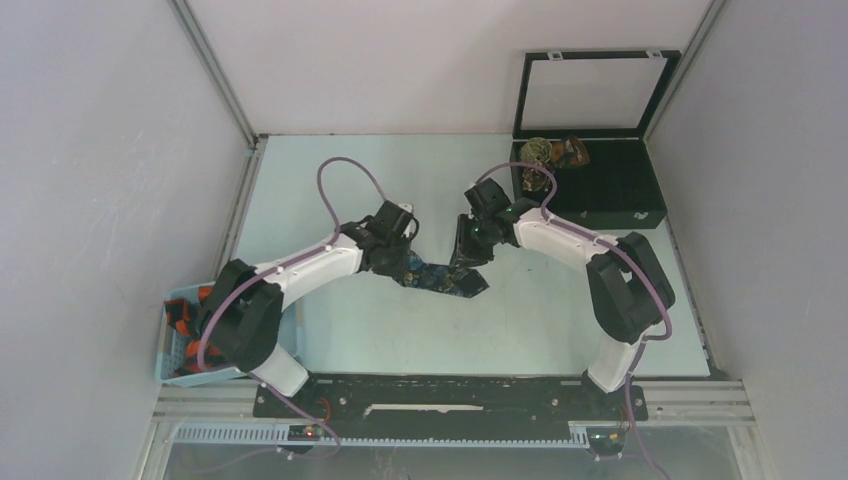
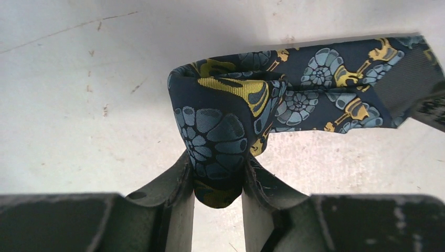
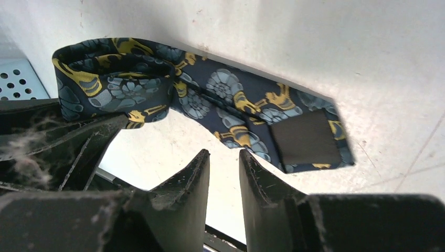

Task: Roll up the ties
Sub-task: Roll the tie at the center of the board.

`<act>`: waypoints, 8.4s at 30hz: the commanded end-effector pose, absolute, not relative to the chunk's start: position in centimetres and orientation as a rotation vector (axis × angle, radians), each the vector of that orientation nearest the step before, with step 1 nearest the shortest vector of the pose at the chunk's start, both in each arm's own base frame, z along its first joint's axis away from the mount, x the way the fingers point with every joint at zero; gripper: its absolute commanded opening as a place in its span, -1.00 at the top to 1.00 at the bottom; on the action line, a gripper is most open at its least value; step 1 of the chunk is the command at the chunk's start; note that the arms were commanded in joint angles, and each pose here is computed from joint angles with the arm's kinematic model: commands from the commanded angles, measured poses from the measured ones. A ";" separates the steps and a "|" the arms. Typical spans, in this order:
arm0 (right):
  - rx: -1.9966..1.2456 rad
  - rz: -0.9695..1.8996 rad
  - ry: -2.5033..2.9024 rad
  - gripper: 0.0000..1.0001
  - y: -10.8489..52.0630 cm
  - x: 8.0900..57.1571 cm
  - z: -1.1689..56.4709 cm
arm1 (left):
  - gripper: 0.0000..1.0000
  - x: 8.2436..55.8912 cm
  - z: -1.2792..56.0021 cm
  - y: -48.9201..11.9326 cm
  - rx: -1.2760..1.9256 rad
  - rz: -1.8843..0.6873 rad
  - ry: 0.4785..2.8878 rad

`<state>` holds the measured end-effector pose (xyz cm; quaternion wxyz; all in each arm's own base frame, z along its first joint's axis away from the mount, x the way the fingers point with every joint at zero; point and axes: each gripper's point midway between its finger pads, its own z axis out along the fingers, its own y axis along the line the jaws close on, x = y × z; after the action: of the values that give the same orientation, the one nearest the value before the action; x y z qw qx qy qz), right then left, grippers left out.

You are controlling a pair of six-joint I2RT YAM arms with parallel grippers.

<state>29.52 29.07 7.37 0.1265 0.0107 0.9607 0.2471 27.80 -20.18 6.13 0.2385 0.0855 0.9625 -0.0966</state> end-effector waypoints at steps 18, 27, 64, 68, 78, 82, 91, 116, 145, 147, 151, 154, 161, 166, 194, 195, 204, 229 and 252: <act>0.111 0.731 2.737 0.39 24.3 30.2 8.6 | 0.33 30.0 7.9 -18.2 0.379 0.513 2.552; 0.142 0.741 2.724 0.39 22.8 30.1 8.9 | 0.31 30.5 7.9 -19.2 0.455 0.729 2.487; 0.174 0.763 2.692 0.39 21.6 30.1 10.1 | -0.10 28.0 6.7 -28.2 0.576 0.275 2.613; 0.179 0.775 2.689 0.39 21.8 30.1 10.2 | -0.10 28.3 7.6 -28.0 0.547 0.213 2.605; 0.088 0.894 2.630 0.38 25.0 29.9 11.5 | -0.26 28.5 11.8 -26.3 0.460 0.042 2.536; 0.004 1.005 2.571 0.35 27.9 29.6 12.6 | -0.33 28.5 13.1 -24.9 0.415 -0.054 2.512; -0.122 1.110 2.560 0.32 33.7 29.4 13.0 | -0.56 28.8 13.6 -21.2 0.269 -0.327 2.439; -0.078 0.882 2.795 0.56 33.6 31.0 5.5 | -0.69 30.9 9.3 -21.3 0.226 -0.691 2.456; -0.064 0.842 2.827 0.59 32.6 30.6 4.5 | -0.25 31.0 5.1 -25.8 0.142 -0.945 2.584; -0.065 0.843 2.823 0.59 32.5 30.6 4.8 | -0.14 31.0 5.0 -25.9 0.155 -0.905 2.593; -0.074 0.829 2.803 0.59 32.0 30.6 5.9 | 0.01 30.9 5.4 -25.2 0.159 -0.789 2.598; -0.060 0.829 2.783 0.59 31.3 30.8 6.8 | 0.05 31.0 5.6 -24.0 0.153 -0.671 2.607; -0.028 0.817 2.754 0.59 29.3 30.9 8.2 | 0.11 30.8 6.2 -21.5 0.182 -0.401 2.634; -0.001 0.808 2.745 0.59 28.0 30.8 8.5 | 0.11 30.8 6.7 -19.7 0.222 -0.176 2.641; 0.080 0.797 2.744 0.59 24.3 30.6 8.3 | 0.05 33.4 7.7 -17.2 0.456 0.725 2.499; 0.083 0.797 2.745 0.59 24.2 30.6 8.2 | 0.04 33.4 7.6 -17.5 0.464 0.735 2.497; 0.106 0.807 2.730 0.59 23.3 30.6 8.6 | -0.12 32.9 5.8 -19.9 0.543 0.752 2.509; 0.124 0.841 2.712 0.59 23.3 30.5 9.2 | -0.40 31.7 8.1 -25.0 0.514 0.410 2.579; -0.001 1.045 2.647 0.56 28.7 36.1 11.8 | -0.13 29.9 16.5 -22.8 0.221 0.066 2.482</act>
<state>33.99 26.03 10.10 0.1468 0.0295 0.9349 0.3219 31.14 -24.35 13.15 0.2798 0.1381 0.9469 0.0775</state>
